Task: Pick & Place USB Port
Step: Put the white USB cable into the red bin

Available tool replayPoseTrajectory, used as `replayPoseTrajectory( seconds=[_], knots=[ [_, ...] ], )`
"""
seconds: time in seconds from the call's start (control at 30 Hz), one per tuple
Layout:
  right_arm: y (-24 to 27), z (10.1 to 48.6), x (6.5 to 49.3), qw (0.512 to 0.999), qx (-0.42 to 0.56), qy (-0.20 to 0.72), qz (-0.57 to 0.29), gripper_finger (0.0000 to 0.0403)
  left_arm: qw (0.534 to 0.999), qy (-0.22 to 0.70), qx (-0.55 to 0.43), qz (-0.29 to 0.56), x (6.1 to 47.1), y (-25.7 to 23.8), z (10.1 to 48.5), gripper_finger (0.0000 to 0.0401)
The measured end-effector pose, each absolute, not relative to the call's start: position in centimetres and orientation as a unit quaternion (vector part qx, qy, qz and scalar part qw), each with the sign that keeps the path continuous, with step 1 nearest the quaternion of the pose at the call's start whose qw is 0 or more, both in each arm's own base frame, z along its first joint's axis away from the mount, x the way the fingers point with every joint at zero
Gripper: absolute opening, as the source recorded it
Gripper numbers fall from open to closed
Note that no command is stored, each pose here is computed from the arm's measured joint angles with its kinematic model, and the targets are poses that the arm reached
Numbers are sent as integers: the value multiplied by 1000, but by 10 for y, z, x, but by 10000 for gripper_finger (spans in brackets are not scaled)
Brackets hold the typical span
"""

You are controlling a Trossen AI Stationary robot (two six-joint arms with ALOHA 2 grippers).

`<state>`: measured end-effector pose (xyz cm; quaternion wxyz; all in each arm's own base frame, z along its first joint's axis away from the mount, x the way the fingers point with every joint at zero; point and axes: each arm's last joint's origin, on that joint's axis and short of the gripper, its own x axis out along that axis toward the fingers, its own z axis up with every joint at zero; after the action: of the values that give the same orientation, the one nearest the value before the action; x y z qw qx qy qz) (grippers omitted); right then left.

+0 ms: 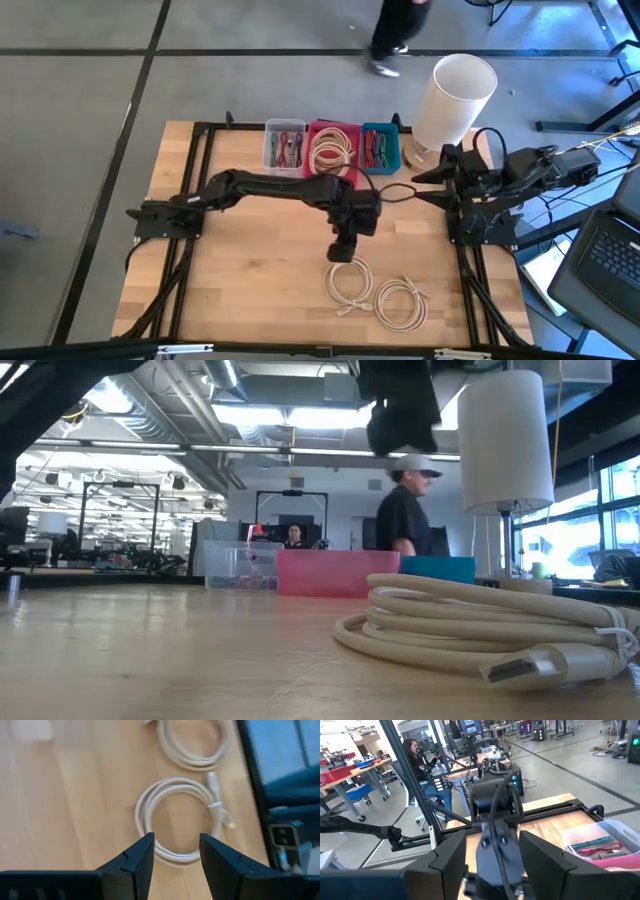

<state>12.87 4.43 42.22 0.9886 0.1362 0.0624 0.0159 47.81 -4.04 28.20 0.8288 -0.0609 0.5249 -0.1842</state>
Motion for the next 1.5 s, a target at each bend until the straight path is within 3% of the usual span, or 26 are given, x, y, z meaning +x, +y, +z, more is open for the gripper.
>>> replayPoseTrajectory(
  seconds=[0.37, 0.6, 0.83, 1.5],
  knots=[
    [47, 420, 132, 986, 143, 75, 36, 186, 808, 575, -96, -85, 494, -56, 236, 148],
    [47, 420, 132, 987, 135, 77, 36, 186, 802, 582, -105, -79, 501, -86, 210, 148],
    [48, 418, 133, 986, 136, 85, 45, 186, 820, 571, -35, 5, 503, -100, 198, 148],
    [52, 416, 138, 981, 152, 98, 70, 186, 794, 607, -25, 9, 513, -104, 142, 135]
  ],
)
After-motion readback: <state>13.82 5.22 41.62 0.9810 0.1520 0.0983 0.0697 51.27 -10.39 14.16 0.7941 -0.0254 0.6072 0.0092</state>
